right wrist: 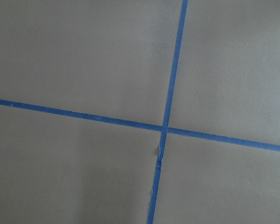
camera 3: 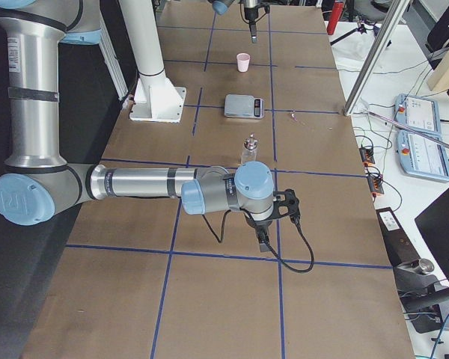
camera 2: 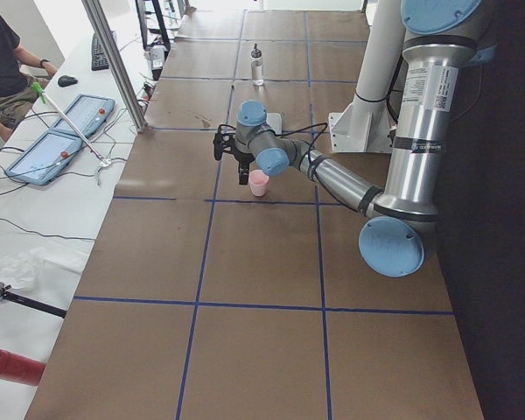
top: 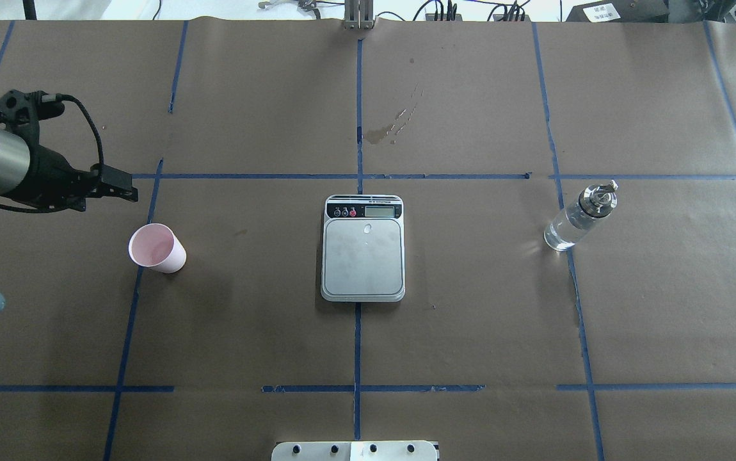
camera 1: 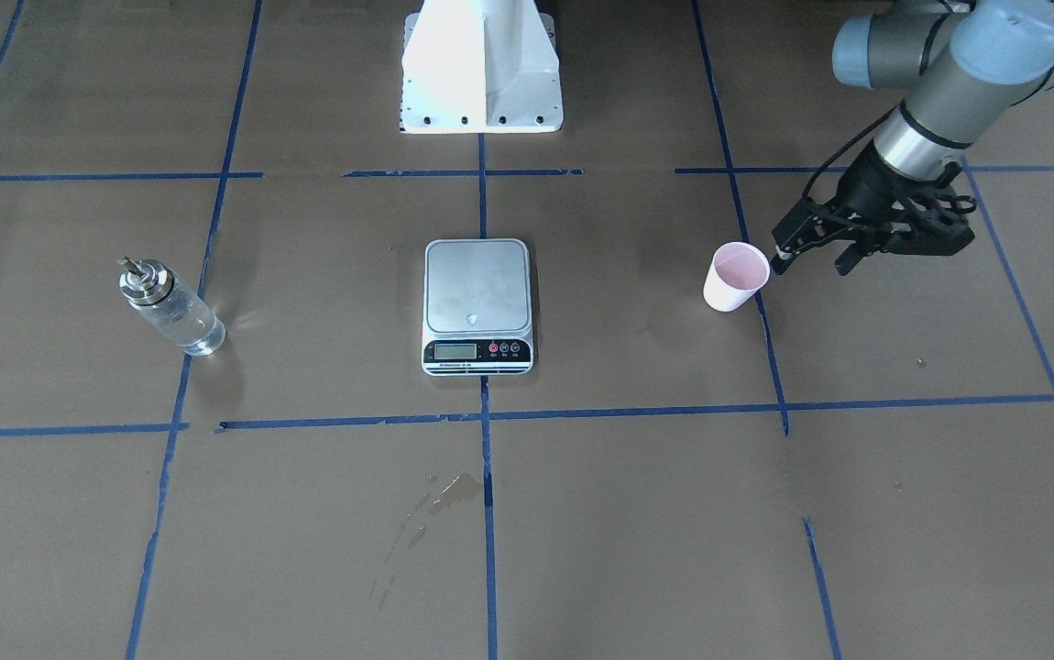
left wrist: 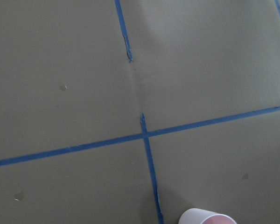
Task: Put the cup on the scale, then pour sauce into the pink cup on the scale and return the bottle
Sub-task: 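Lower the left gripper to the pink cup and close around it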
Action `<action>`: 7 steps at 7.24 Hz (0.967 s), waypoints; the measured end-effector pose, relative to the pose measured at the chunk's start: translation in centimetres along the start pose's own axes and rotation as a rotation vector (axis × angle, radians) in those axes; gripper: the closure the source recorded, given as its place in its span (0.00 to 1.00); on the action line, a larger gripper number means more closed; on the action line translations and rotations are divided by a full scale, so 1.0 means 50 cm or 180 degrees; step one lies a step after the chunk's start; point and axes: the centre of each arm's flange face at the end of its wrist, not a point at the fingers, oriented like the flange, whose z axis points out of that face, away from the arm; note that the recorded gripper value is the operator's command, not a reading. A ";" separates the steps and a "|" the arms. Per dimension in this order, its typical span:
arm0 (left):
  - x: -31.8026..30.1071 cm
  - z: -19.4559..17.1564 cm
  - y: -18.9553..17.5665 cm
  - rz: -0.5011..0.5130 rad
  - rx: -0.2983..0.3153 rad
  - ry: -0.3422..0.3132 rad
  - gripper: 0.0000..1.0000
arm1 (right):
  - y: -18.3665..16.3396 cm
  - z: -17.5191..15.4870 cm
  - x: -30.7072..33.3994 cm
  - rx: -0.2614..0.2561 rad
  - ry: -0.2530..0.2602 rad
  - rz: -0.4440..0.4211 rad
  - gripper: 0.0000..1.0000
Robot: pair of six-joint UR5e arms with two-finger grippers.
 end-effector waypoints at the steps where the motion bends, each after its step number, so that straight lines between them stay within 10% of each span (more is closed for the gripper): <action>1: -0.001 0.029 0.029 -0.0062 -0.0049 -0.0065 0.00 | 0.000 0.002 0.001 0.0002 -0.0011 0.0007 0.00; 5: -0.014 0.113 0.090 -0.0059 -0.0285 -0.0248 0.06 | 0.003 0.003 -0.006 0.0000 -0.0149 0.0052 0.00; 7: -0.017 0.124 0.093 -0.0059 -0.0308 -0.0271 0.41 | 0.002 0.001 -0.008 0.0004 -0.0159 0.0049 0.00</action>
